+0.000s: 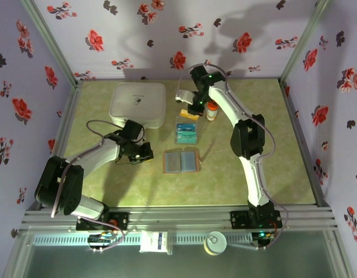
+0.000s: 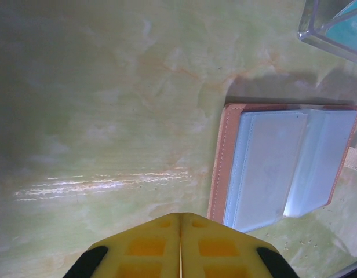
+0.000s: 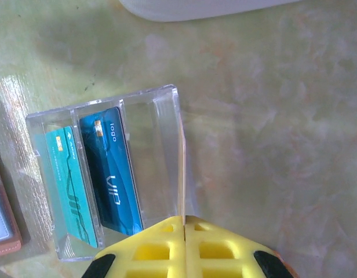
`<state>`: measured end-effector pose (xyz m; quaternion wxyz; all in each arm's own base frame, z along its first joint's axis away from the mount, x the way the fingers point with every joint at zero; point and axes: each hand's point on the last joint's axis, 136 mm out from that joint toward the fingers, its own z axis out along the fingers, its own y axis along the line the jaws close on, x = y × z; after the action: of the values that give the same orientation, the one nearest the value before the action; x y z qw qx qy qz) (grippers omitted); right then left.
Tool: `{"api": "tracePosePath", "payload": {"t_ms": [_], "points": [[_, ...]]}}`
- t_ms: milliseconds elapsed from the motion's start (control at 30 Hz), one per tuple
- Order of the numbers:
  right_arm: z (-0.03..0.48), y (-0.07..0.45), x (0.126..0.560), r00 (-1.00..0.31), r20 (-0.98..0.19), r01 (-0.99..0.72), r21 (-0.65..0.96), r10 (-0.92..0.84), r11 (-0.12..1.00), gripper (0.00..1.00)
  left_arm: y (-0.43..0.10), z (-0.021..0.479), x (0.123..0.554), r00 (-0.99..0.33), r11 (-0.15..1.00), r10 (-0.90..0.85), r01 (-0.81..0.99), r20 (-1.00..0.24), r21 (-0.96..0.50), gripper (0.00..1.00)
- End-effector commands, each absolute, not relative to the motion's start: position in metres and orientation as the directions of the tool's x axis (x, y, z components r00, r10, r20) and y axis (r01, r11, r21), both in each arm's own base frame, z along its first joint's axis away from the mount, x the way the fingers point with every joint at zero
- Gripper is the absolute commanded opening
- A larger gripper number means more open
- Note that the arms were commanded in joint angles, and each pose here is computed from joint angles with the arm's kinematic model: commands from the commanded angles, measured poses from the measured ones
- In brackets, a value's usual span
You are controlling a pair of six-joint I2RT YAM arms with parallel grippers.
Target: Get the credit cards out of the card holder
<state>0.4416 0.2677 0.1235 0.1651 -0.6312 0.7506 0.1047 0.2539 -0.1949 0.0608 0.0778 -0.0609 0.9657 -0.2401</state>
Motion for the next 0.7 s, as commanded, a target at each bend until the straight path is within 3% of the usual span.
{"api": "tracePosePath", "payload": {"t_ms": [0,33,133,200,400,667], "points": [[0.115,0.264,0.437,-0.142,-0.363,-0.988,-0.013,-0.921,0.157,0.0,-0.188,0.058,0.248,-0.984,0.886,-0.138,-0.074,-0.109,-0.458,0.08],[0.113,0.265,0.438,-0.142,-0.364,-0.988,-0.011,-0.92,0.157,0.01,-0.187,0.057,0.248,-0.985,0.886,-0.139,-0.076,-0.106,-0.457,0.08],[0.115,0.266,0.446,-0.146,-0.377,-0.984,-0.04,-0.915,0.173,0.19,-0.188,0.054,0.249,-0.985,0.885,-0.141,-0.081,-0.098,-0.459,0.08],[0.122,0.267,0.456,-0.158,-0.395,-0.976,-0.074,-0.905,0.203,0.21,-0.189,0.053,0.25,-0.986,0.884,-0.138,-0.08,-0.094,-0.46,0.08],[0.137,0.271,0.477,-0.176,-0.45,-0.953,-0.145,-0.876,0.265,0.17,-0.189,0.054,0.251,-0.985,0.882,-0.14,-0.08,-0.097,-0.464,0.08],[0.114,0.279,0.481,-0.182,-0.442,-0.951,-0.149,-0.878,0.272,0.13,-0.188,0.052,0.25,-0.986,0.883,-0.138,-0.08,-0.094,-0.463,0.08]]}}
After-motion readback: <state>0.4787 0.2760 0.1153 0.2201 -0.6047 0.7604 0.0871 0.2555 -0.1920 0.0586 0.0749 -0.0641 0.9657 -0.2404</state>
